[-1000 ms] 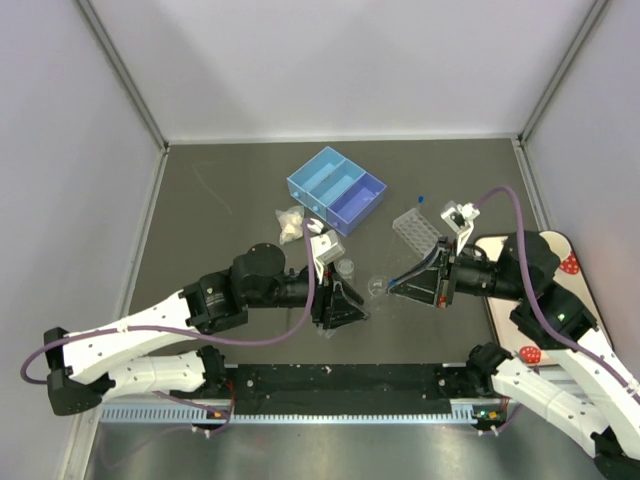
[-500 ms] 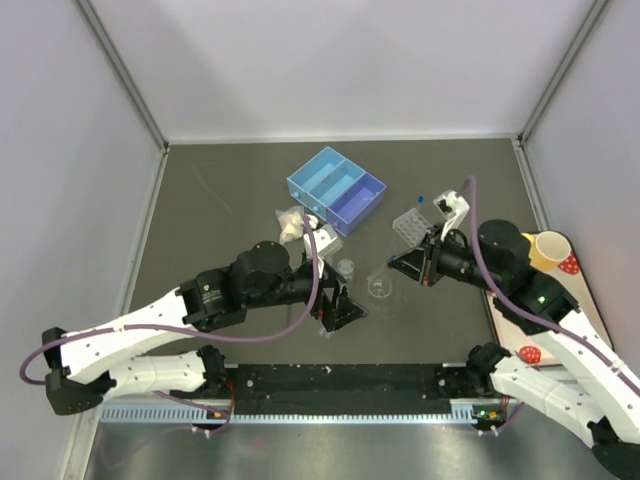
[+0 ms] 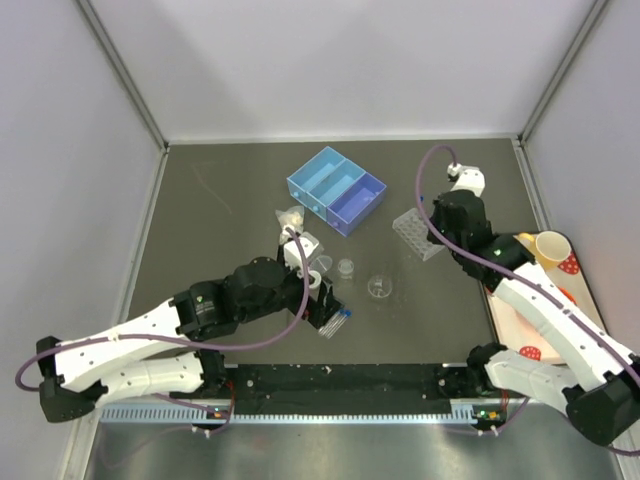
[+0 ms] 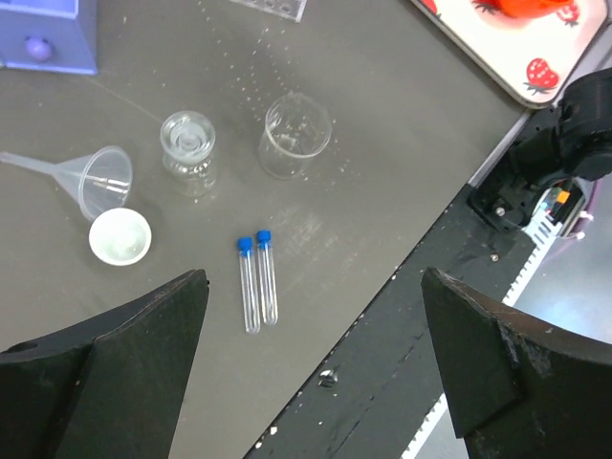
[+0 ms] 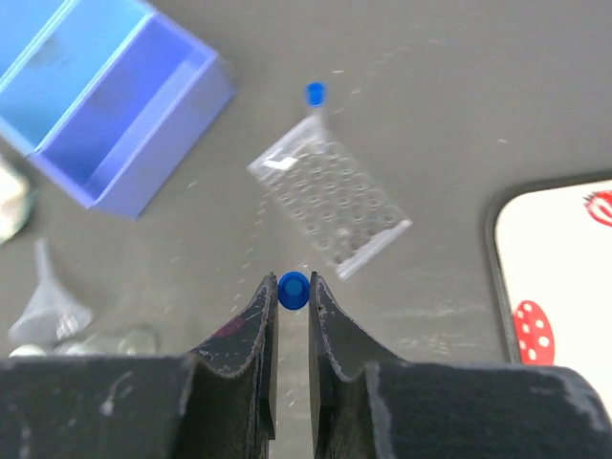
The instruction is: Organize the chemistry lab equipment
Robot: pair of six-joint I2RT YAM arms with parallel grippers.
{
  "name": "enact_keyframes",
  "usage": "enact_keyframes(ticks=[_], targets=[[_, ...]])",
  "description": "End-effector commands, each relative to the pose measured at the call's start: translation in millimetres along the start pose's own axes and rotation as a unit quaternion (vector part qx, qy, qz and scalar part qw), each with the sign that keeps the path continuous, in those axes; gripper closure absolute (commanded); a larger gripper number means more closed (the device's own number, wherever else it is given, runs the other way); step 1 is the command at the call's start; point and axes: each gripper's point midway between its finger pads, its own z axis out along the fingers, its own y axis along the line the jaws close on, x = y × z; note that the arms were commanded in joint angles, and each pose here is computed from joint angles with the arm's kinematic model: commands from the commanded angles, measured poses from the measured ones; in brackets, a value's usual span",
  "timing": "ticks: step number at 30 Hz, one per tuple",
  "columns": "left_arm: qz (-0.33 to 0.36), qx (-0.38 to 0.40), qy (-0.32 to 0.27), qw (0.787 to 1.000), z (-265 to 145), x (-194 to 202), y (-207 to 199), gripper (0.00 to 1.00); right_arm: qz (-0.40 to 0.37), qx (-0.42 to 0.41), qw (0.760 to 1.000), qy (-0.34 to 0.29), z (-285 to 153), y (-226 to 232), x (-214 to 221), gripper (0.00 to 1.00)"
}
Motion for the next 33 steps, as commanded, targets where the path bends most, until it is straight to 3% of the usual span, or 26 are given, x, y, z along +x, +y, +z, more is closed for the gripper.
enact_keyframes(ticks=[1,13,33], targets=[[-0.010,-0.021,-0.025,0.999,-1,2,12,0.01,0.062,0.096,0.992,-0.061,24,-41,-24,1.00],[-0.011,-0.028,-0.020,0.999,2,22,21,0.01,0.082,0.108,0.990,-0.050,96,-45,-9,1.00],[-0.008,-0.021,-0.025,0.999,1,26,22,0.01,0.052,0.092,0.994,-0.039,146,-28,-10,1.00]])
